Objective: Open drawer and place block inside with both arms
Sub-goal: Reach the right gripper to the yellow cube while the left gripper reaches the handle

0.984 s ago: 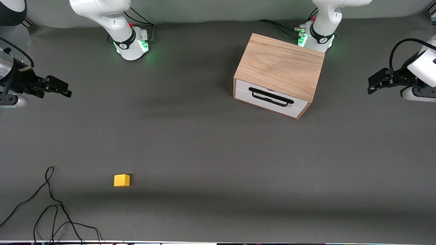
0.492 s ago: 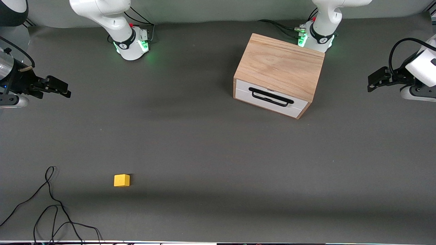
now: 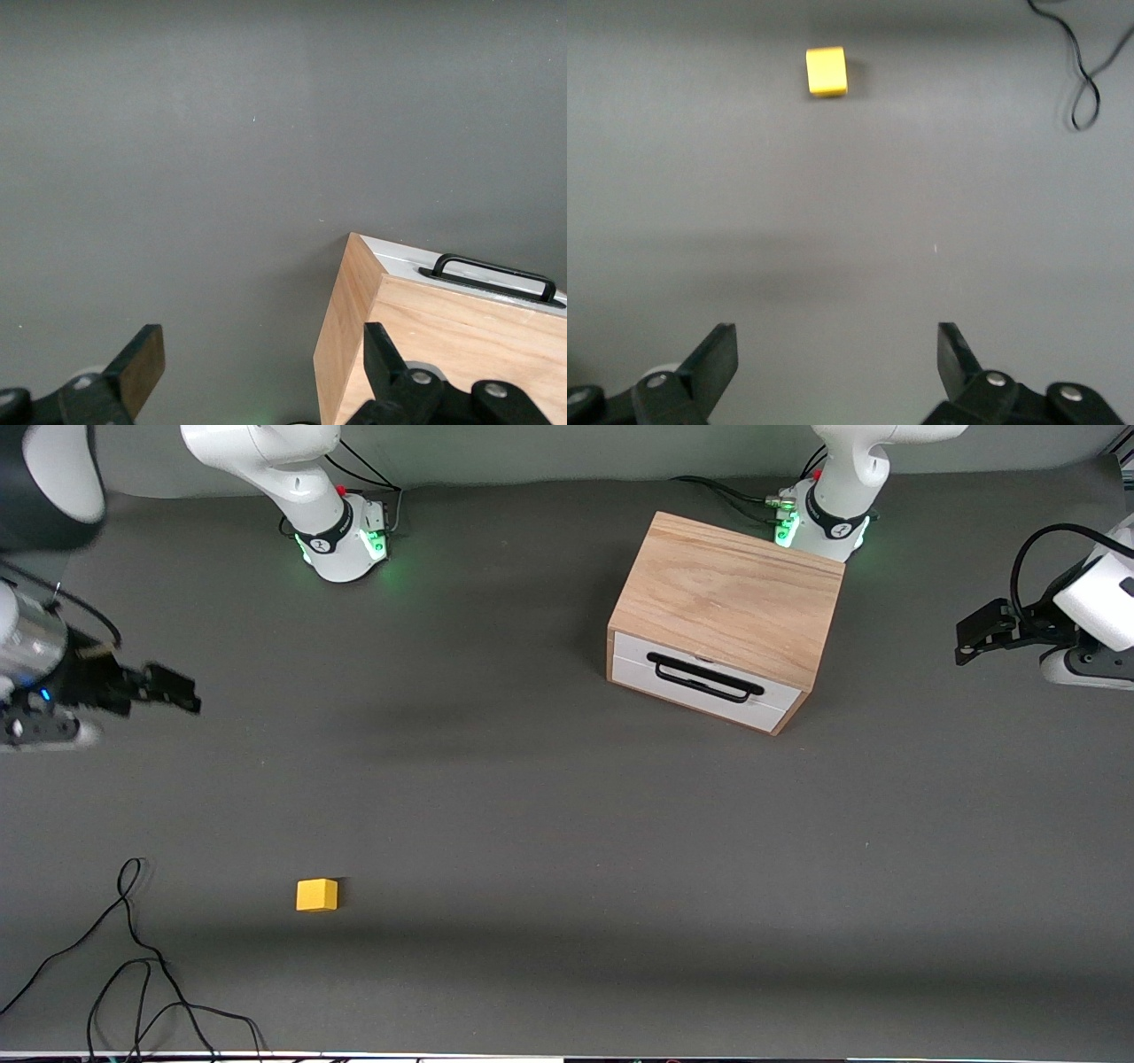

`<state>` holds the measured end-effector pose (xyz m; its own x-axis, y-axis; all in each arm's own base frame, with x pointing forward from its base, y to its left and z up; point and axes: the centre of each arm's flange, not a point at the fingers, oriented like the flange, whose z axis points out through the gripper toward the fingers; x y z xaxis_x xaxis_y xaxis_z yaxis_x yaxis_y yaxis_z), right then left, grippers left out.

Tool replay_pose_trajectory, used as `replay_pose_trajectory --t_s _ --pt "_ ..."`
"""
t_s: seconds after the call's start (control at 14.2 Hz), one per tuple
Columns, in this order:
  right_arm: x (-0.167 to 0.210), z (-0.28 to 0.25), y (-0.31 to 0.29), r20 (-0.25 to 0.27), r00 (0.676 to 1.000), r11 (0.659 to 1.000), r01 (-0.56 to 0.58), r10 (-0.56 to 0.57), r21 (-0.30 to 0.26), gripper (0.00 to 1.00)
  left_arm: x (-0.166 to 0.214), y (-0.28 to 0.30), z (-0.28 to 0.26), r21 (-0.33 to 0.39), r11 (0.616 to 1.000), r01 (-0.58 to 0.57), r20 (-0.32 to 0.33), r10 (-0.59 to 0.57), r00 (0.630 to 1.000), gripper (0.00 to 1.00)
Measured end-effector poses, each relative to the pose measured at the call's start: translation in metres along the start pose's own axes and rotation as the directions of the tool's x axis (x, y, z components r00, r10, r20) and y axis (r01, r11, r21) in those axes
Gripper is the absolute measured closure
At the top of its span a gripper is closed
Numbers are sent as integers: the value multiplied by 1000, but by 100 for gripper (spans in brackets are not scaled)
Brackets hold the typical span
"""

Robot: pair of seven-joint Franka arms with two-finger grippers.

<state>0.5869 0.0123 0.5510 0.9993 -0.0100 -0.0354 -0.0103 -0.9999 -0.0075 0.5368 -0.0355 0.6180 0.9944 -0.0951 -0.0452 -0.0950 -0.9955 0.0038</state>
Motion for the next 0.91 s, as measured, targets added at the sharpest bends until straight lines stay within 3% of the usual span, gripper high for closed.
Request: replay_pose_trajectory --t_s 0.28,0.49,0.7,0.91 --pt "62 80 -6 -30 999 1000 -11 12 19 0 2 56 3 7 993 118 -5 -118 993 0" --pt "107 147 -8 -30 999 1000 -13 14 5 0 -1 121 8 10 957 290 -13 -290 957 0" --pt "137 200 -9 -35 999 1000 -13 13 -3 0 -8 193 15 10 860 510 -7 -510 860 0" --pt "153 245 -11 -61 998 1000 -11 11 -10 0 -13 256 38 48 688 725 -21 -725 689 0"
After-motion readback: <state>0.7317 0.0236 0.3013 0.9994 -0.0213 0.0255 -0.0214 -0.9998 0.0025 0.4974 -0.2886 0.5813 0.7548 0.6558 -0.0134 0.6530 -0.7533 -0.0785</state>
